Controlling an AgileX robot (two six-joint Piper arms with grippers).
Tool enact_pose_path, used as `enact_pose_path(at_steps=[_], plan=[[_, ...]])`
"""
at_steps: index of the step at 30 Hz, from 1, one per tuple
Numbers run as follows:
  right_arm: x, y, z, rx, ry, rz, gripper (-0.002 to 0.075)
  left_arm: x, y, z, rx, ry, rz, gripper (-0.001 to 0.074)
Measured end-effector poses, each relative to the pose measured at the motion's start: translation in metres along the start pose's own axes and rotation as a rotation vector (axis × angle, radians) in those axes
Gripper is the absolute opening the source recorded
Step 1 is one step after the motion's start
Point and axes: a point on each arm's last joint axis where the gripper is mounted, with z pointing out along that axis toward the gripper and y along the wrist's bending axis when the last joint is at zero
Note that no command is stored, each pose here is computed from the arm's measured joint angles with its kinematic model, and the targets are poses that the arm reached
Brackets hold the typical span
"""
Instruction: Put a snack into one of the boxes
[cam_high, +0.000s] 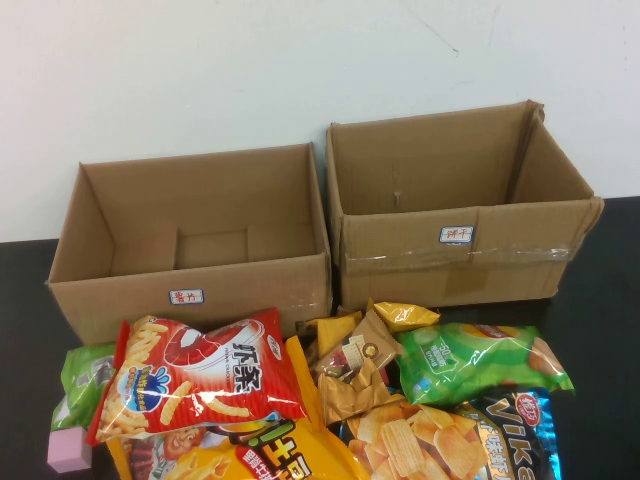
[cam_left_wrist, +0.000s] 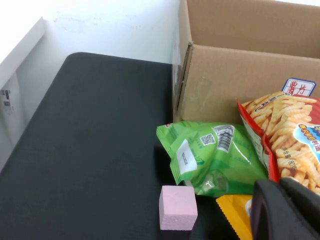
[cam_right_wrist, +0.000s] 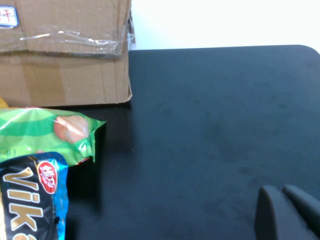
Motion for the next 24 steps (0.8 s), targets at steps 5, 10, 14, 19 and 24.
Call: enact_pose_path(at_steps=[5,10,14,19,24], plan=[[0.0000,0.0000,0.0000,0.000,0.000,0.000,-0.0001,0.0000,0.0000,0.0000,0.000,0.000,0.000,-0.0003],[0.0000,0.0000,0.0000,0.000,0.000,0.000,-0.0001,0.0000,0.0000,0.0000,0.000,0.000,0.000,-0.0003],[-0.0002,0.0000,0.0000,0.000,-0.002,0.000,-0.0001,0.0000,0.0000,0.0000,0.000,0.000,0.000,-0.0003],[-0.0002,0.0000,0.0000,0.000,-0.002,0.000,-0.0001,0.0000,0.0000,0.0000,0.000,0.000,0.000,-0.0003],[-0.0001,0.0008,0.0000,-0.009,-0.001,0.020,-0.0001,0.0000,0.0000,0.0000,0.000,0.000,0.000,-0.0003]])
